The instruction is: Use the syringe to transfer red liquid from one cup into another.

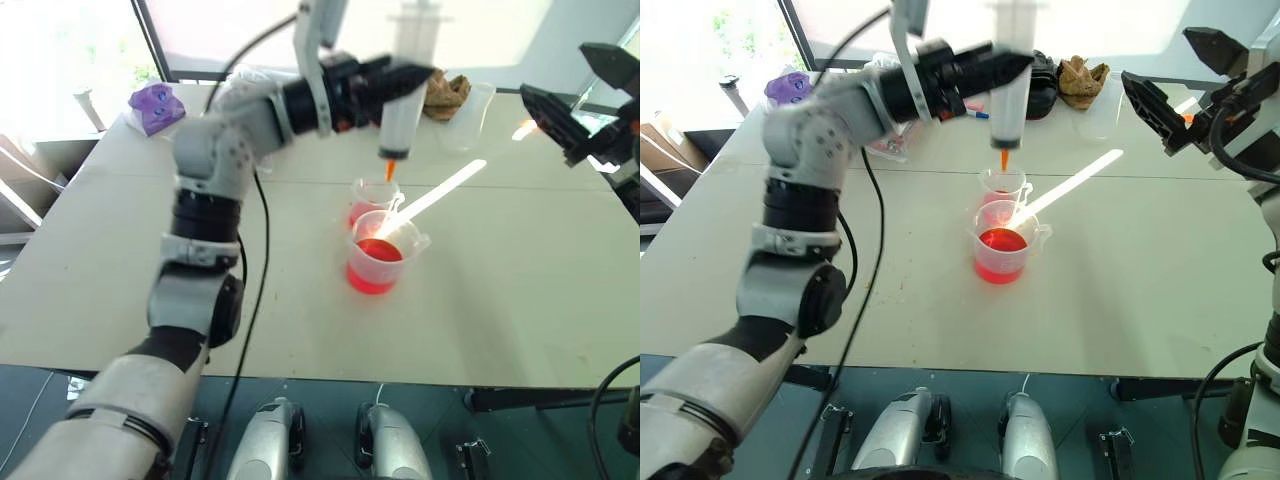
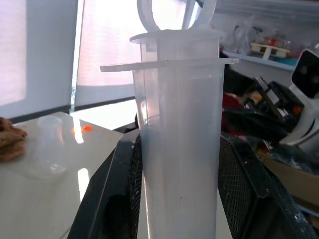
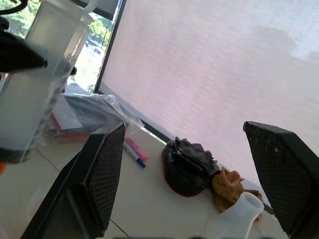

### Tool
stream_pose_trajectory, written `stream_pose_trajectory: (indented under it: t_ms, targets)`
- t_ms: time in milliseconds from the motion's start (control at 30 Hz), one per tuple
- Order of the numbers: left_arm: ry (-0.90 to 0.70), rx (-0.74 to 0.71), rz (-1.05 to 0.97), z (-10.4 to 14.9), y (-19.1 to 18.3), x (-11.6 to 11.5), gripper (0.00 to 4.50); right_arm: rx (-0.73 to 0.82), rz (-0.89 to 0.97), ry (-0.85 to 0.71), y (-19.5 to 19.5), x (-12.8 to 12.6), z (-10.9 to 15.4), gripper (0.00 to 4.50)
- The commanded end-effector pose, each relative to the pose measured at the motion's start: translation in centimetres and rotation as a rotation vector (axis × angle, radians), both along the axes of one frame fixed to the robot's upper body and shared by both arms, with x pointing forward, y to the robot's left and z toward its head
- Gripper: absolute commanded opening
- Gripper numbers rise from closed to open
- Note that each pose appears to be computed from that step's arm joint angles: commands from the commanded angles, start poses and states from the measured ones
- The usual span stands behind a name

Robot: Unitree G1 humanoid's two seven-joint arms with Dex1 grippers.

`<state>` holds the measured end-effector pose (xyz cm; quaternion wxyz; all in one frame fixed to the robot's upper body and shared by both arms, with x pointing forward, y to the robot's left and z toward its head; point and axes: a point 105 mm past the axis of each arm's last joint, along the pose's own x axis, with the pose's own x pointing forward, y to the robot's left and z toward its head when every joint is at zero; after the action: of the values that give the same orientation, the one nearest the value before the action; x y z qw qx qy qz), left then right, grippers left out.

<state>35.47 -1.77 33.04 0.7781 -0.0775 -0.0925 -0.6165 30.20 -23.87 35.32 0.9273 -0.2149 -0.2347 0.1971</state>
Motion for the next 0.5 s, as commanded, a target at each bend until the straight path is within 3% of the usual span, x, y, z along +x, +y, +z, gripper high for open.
stream_pose_trajectory:
  t_ms: [33,267,500]
  targets:
    - [-0.136,0.014,-0.034,-0.1,-0.5,-1.7,1.62,-0.033,-0.035,-0.090,-0.2,-0.8,1.9,3.93]
    - [-0.148,0.091,-0.068,-4.3,-1.3,-2.2,1.62,-0.157,0.021,-0.066,1.7,-0.8,1.3,3.93]
    - [-0.154,0.128,-0.057,-6.1,-1.4,-1.8,1.62,-0.177,0.119,-0.014,3.8,-0.4,-0.4,3.93]
